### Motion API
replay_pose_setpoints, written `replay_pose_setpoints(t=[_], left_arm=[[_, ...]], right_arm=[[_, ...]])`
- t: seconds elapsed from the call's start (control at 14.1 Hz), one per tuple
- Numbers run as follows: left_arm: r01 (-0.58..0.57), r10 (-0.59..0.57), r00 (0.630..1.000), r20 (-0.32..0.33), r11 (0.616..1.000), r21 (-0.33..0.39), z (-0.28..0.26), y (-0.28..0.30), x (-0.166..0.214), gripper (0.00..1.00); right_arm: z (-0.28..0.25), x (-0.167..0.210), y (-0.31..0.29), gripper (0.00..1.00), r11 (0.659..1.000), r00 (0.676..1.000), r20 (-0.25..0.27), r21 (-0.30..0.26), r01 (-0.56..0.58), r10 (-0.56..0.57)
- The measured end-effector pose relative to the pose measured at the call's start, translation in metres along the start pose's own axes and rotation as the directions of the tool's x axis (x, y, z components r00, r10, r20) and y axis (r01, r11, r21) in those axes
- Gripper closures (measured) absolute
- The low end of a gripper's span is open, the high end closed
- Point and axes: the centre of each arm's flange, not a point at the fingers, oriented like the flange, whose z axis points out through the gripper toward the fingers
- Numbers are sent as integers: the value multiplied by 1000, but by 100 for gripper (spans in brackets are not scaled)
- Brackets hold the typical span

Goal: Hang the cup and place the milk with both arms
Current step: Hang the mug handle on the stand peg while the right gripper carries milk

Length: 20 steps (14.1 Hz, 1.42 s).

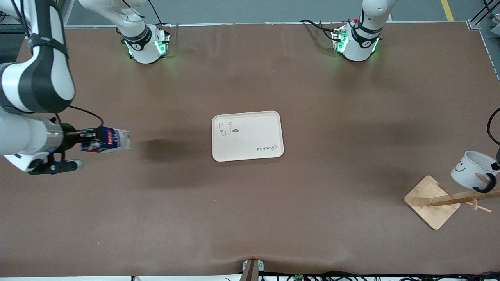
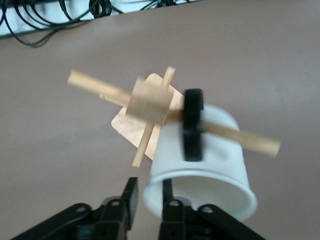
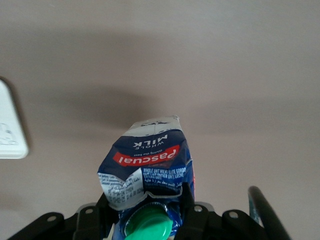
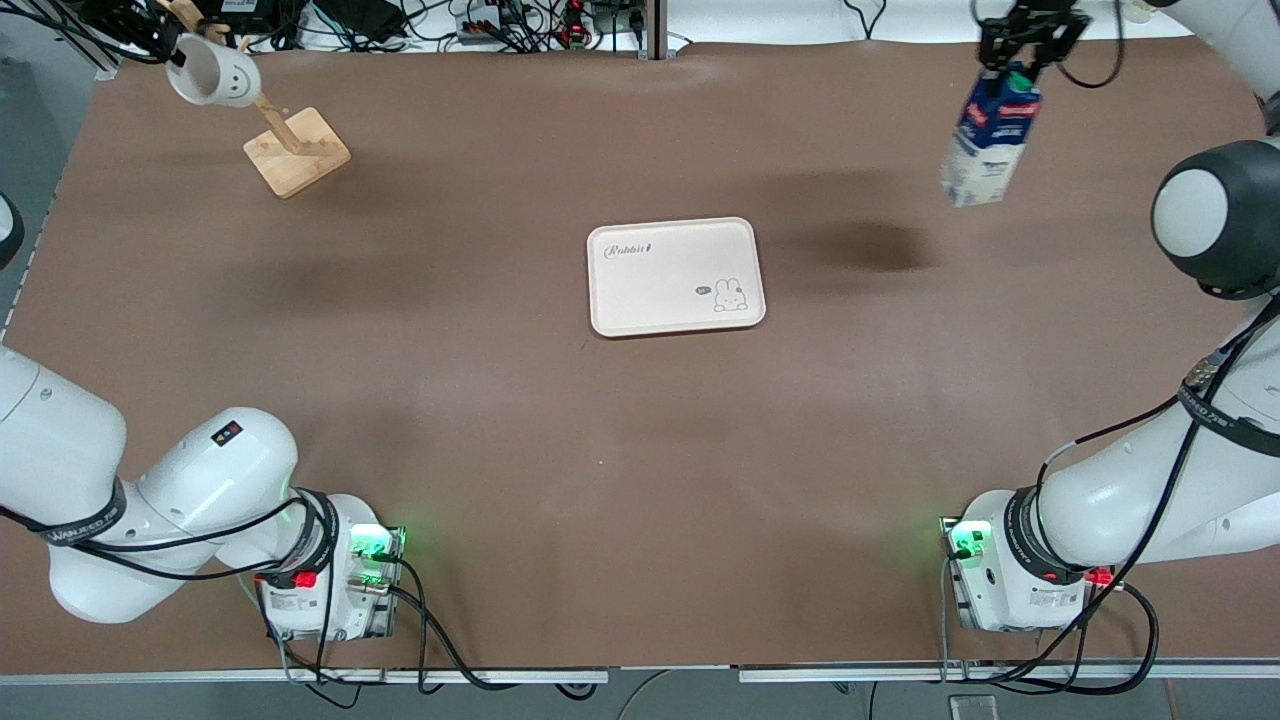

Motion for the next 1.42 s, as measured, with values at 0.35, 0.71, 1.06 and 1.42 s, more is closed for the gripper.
replay_pose_setpoints(t=[0.35, 0.71, 1.06, 1.42], left_arm=[[133, -133, 991, 20, 991, 7, -20, 42, 18, 19], [291, -295, 948, 123, 955, 48, -69, 146, 27, 0], [278, -290, 948, 129, 955, 97, -113, 198, 19, 0], [277, -296, 947, 128, 950, 142, -141, 210, 8, 0]], right_arm=[[44, -22, 54, 46, 1000, 999, -45, -24, -6, 5], [138, -49, 91, 46, 996, 994, -78, 43, -79, 82], [162, -52, 87, 46, 988, 983, -130, 100, -114, 126], [164, -64, 93, 46, 983, 964, -210, 116, -143, 165]])
